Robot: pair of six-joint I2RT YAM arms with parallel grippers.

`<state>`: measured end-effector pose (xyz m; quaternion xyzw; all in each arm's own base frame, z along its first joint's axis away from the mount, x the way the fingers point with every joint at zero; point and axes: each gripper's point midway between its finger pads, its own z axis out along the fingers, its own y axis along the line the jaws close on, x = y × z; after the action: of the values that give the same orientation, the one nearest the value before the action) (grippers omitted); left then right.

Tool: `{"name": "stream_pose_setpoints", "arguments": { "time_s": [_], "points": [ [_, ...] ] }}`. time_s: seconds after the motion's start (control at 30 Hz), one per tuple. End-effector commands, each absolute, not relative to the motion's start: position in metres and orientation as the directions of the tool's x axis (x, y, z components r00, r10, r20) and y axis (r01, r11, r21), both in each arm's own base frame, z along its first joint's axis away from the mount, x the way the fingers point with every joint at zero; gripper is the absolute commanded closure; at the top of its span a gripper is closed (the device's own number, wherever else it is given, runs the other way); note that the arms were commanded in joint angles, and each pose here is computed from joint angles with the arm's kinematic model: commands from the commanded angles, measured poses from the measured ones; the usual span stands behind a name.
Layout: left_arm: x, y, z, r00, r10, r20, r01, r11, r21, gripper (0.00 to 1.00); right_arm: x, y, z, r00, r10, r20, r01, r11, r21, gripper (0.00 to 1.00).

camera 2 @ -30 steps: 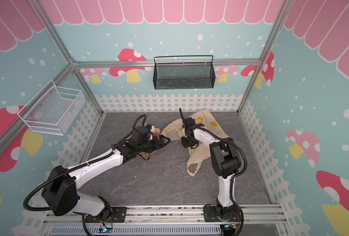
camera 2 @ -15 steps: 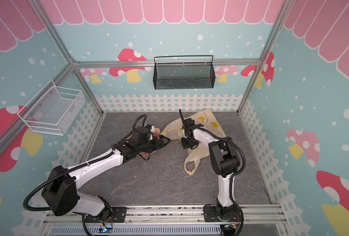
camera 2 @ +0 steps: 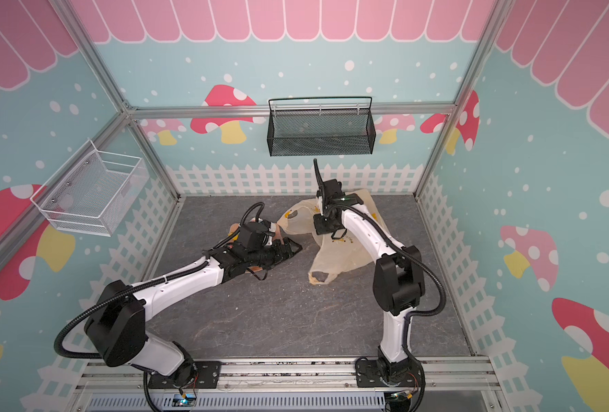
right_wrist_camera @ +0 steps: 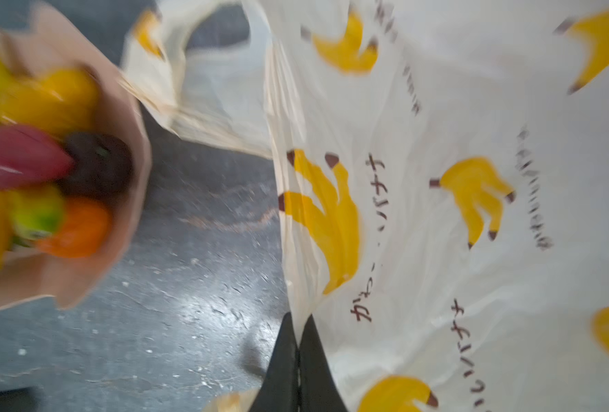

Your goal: Place the fruits into the plastic bag

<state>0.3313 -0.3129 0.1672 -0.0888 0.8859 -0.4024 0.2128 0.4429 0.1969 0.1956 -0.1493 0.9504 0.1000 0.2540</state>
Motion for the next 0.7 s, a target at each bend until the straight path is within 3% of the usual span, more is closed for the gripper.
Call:
{"name": "stream_pose_setpoints", "arguments": {
  "time_s": [0.0,0.3,0.47,0.67],
  "points": [
    [0.336,-0.329,0.168,-0.899,-0.363,-0.244,-0.034,0.614,-0.788,0.17,0.425,0.193,0.239,-0.825,-0.246,-0.508,-0.353,0.927,0.125,1.00],
    [0.355,-0.341,0.165,-0.875,-0.445,-0.190,-0.095,0.543,-0.835,0.17,0.402,0.192,0.275,-0.811,-0.272,-0.518,-0.400,0.904,0.150,1.00],
    [0.347,-0.335,0.222,-0.859,-0.444,-0.256,0.005,0.492,-0.871,0.17,0.391,0.176,0.276,-0.821,-0.255,-0.511,-0.370,0.919,0.136,1.00],
    [0.326,-0.289,0.255,-0.818,-0.478,-0.320,0.030,0.520,-0.854,0.15,0.385,0.181,0.303,-0.806,-0.192,-0.560,-0.361,0.909,0.208,1.00]
  ]
}}
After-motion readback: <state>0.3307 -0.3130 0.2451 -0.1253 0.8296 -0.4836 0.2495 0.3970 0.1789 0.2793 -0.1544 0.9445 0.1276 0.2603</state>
